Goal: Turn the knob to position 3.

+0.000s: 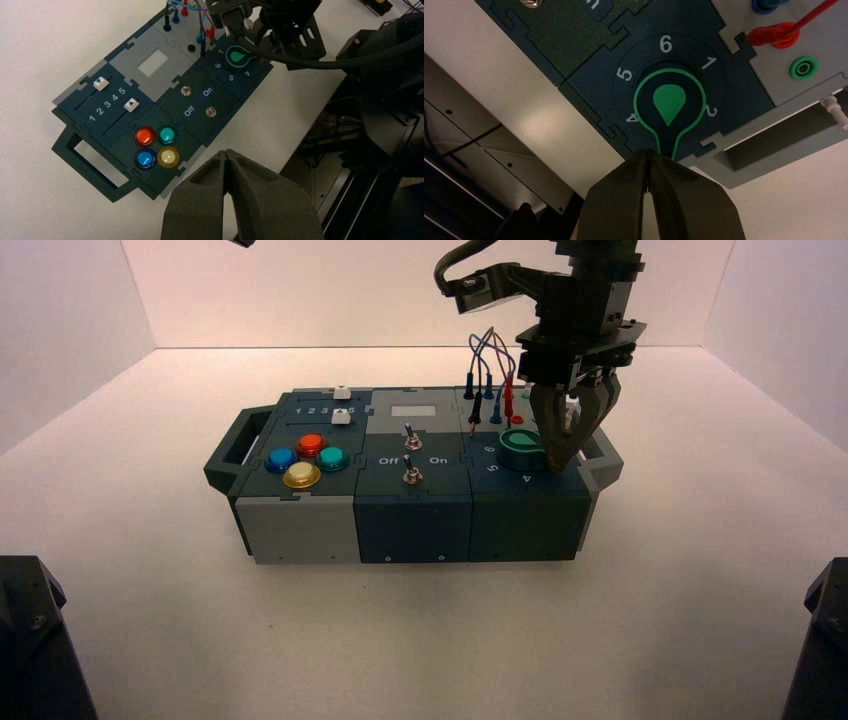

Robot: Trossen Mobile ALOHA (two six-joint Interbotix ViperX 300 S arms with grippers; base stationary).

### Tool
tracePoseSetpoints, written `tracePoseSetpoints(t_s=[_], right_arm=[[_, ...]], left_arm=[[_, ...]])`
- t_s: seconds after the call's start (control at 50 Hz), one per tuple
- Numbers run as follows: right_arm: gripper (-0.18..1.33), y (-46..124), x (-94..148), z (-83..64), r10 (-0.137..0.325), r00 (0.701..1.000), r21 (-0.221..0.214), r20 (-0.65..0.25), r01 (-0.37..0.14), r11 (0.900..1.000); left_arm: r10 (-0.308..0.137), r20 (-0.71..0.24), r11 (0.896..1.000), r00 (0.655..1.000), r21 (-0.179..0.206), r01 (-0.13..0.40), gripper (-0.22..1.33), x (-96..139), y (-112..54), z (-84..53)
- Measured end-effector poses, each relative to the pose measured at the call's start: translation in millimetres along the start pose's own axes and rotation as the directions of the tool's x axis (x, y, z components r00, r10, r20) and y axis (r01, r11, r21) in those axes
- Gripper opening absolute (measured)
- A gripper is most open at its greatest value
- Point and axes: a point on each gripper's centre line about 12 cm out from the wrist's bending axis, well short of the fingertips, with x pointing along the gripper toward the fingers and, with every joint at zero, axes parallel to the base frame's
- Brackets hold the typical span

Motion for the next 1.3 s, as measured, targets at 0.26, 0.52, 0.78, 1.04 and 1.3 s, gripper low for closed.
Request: tracePoseSetpoints(t_s=[0.26, 0.52, 0.78, 1.04, 1.3], right_arm=[[-0.14, 1.5, -11, -1.4, -0.005, 1.0, -0.005, 0.022, 0.005, 1.0], [-0.14, 3.7, -33, -5.8, -0.014, 0.997, -0.005, 0.075, 0.014, 0.9999], [-0.14, 3.2, -46, -13.0, -0.02, 0.994, 0.005, 0.106, 0.019, 0.9998], [-0.14, 3.8, -48, -19.6, -0.021, 0.993, 0.012, 0.113, 0.02, 0.9997], [-0.14, 4.5, -51, -24.2, -0.025, 0.992, 0.017, 0.126, 0.023, 0.9996]], left_arm=[[-0.001, 0.0, 1.0, 1.0, -0.001, 0.001, -0.17, 0, -0.1, 0.0], [0.0, 0.0, 1.0, 1.0, 0.0, 0.0, -0.17, 0, -0.2, -0.2], [-0.003, -0.003, 1.0, 1.0, 0.0, 0.003, -0.17, -1, -0.6, -0.6], [-0.004, -0.009, 1.0, 1.0, 0.002, 0.004, -0.17, -1, -0.9, -1.7], [-0.01, -0.036, 1.0, 0.999, 0.007, 0.01, -0.17, -2, -1.9, -5.5]])
